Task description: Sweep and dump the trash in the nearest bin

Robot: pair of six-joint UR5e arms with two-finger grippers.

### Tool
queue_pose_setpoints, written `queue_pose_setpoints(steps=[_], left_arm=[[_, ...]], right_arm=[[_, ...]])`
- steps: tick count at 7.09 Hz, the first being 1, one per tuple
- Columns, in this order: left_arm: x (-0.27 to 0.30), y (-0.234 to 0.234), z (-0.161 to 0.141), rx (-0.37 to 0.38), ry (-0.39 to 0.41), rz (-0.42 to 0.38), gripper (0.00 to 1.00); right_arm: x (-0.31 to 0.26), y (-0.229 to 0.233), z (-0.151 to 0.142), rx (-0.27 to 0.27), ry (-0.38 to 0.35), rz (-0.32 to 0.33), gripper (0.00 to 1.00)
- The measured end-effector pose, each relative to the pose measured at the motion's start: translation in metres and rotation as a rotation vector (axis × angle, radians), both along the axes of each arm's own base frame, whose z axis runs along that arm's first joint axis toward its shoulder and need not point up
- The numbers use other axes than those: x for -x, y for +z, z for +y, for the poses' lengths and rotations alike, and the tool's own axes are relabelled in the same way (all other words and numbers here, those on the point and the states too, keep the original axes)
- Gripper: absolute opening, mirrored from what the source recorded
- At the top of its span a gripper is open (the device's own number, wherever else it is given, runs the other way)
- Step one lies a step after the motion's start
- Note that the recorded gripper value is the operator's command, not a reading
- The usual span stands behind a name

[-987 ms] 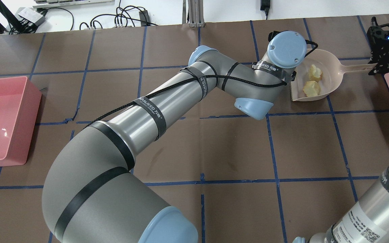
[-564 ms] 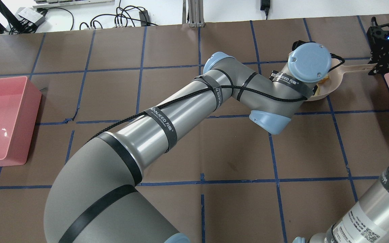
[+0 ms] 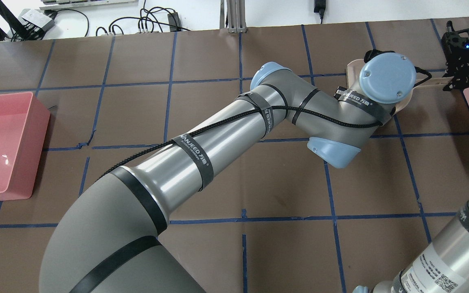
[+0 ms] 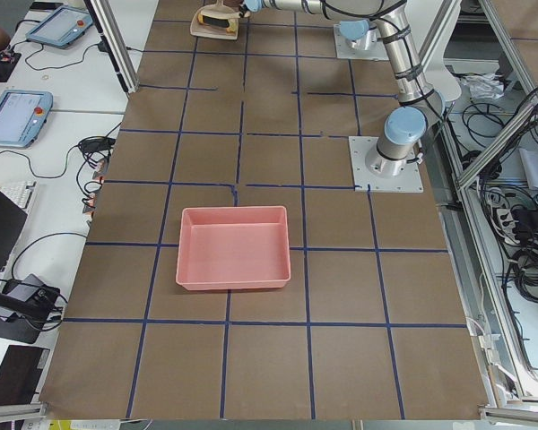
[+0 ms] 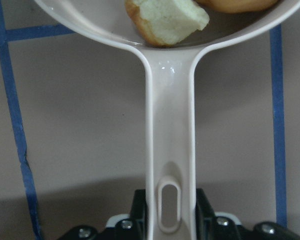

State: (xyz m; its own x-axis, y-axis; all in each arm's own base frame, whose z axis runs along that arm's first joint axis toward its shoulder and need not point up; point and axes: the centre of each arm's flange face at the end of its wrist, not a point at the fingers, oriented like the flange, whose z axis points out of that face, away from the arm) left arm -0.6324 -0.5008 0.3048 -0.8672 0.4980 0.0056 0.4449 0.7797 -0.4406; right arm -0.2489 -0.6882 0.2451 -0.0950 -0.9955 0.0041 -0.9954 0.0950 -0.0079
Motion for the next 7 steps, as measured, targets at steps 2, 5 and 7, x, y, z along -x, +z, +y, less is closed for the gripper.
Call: queue_pose_setpoints(steps=[2,5,7], left_arm=[[-0.050,0.005,-0.029,-0.029,0.070,-0.035,0.00],[-0.199,0.035,-0.010,-0.108,0.235,-0.077,0.00],[-0.262,0.041,0.075,-0.158,0.379,-0.060,0.00]], right_arm=[[0.000,0.000,0.000,0.003,-0.001,-0.003,0.00],[0.001,0.001,0.000,0.006,-0.001,-0.008,0.00],[0.005,0.004,0.002,0.018,-0.008,-0.025,0.00]])
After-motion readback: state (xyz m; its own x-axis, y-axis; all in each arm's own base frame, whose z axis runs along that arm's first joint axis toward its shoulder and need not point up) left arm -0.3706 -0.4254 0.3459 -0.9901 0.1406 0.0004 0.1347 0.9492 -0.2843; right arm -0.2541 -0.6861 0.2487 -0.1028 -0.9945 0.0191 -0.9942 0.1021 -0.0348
